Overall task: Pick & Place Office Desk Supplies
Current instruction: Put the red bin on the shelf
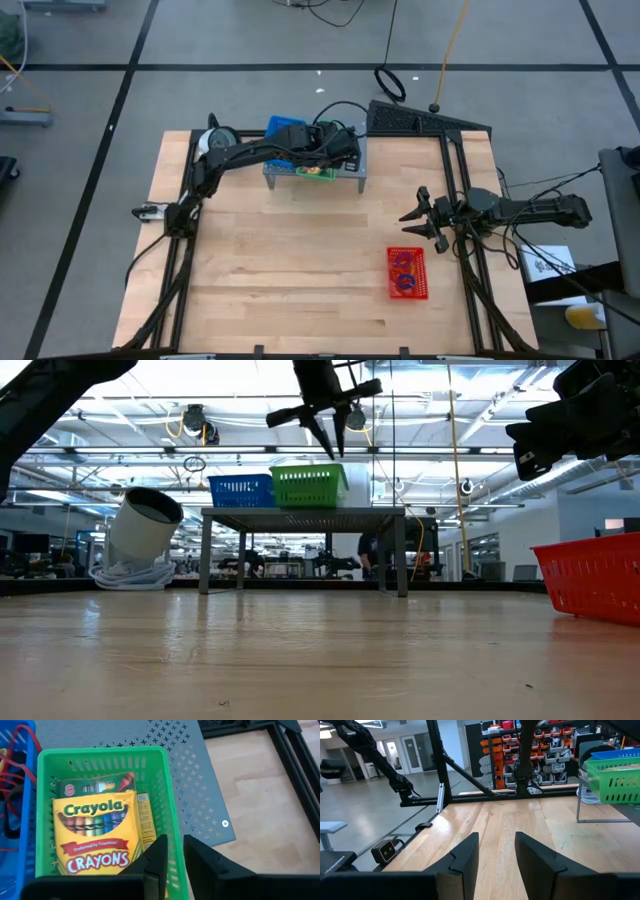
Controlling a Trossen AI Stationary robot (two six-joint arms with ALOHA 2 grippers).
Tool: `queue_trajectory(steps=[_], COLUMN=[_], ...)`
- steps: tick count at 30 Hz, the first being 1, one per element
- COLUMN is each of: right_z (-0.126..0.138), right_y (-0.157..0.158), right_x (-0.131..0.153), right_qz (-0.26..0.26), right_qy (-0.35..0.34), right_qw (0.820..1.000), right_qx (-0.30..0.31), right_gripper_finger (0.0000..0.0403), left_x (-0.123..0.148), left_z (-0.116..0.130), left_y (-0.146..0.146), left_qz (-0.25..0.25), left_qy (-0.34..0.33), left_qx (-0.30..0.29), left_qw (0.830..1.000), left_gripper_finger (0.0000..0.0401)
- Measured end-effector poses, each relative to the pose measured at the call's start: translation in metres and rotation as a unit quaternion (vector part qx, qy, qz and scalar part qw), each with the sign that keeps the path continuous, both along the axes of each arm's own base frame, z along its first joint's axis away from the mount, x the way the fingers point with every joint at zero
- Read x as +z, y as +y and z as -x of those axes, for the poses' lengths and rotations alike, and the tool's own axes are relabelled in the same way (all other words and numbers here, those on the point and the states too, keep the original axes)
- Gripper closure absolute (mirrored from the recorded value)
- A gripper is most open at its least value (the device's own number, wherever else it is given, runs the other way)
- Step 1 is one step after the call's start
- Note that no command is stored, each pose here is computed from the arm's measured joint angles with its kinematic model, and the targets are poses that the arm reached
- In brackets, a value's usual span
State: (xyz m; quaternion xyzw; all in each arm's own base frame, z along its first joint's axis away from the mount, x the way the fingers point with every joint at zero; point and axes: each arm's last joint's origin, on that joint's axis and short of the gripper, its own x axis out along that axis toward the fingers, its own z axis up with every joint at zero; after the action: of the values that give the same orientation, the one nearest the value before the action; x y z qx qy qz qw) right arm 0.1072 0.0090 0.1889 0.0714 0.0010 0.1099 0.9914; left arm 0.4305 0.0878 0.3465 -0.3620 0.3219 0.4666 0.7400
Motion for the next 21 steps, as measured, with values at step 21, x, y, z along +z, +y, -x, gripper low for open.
queue_trajectory(steps=[21], right_z=[0.0], right_y=[0.0], right_x=[0.0], right_qz=[0.0], right_qy=[0.0], right_qw=[1.0], right_qx=[0.0], right_gripper_finger=[0.0287], left_x=[0.009], left_z=[-0.014], left_y=[-0.006], left_qz=[-0.045], left_qy=[-0.052], left_qx=[-0.054], left_qw=[0.996], left_gripper_finger=[0.0322])
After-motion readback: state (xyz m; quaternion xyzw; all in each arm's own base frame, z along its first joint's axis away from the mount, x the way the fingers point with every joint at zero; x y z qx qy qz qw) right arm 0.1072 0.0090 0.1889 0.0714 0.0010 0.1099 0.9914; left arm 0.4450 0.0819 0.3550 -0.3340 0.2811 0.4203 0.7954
